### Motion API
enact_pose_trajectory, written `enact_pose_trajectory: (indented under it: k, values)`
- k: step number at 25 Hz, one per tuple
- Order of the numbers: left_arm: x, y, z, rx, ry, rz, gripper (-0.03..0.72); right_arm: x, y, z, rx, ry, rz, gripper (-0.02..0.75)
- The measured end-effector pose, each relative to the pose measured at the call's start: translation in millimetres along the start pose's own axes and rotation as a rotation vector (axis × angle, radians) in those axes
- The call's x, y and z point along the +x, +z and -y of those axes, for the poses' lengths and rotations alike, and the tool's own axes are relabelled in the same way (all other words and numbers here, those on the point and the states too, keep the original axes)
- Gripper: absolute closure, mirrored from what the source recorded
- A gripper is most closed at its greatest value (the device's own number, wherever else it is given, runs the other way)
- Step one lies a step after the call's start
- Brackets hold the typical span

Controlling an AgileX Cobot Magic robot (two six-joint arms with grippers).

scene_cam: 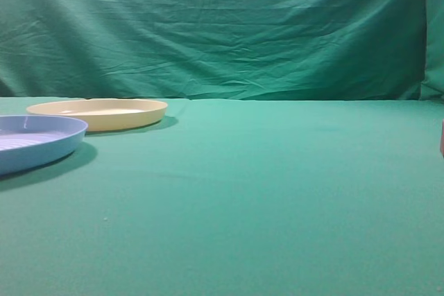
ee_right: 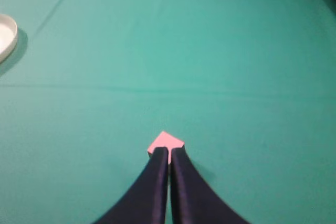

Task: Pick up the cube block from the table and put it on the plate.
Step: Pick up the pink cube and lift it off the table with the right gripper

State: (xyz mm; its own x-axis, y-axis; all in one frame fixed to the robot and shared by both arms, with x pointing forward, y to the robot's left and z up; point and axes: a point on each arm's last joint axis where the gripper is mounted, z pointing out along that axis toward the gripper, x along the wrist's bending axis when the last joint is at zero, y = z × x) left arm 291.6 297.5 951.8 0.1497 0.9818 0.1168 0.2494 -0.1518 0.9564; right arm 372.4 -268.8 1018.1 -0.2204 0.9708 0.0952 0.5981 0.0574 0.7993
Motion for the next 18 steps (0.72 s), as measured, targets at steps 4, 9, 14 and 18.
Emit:
enact_pose_trajectory:
  k: [4,9,14,18]
  values:
    - [0.0,0.0,0.0,0.0,0.0,0.0,0.688,-1.9,28.2,-7.4,0.184,-0.054,-0.02,0.738]
    - [0.0,0.0,0.0,0.0,0.0,0.0,0.688,-6.4,62.3,-9.2,0.321,-0.133,-0.036,0.508]
    - [0.0,0.0,0.0,0.0,0.0,0.0,0.688,-12.3,94.4,-17.0,0.352,-0.17,-0.023,0.122]
    - [0.0,0.0,0.0,0.0,0.0,0.0,0.688,-15.9,123.5,-19.0,0.411,-0.163,-0.024,0.094]
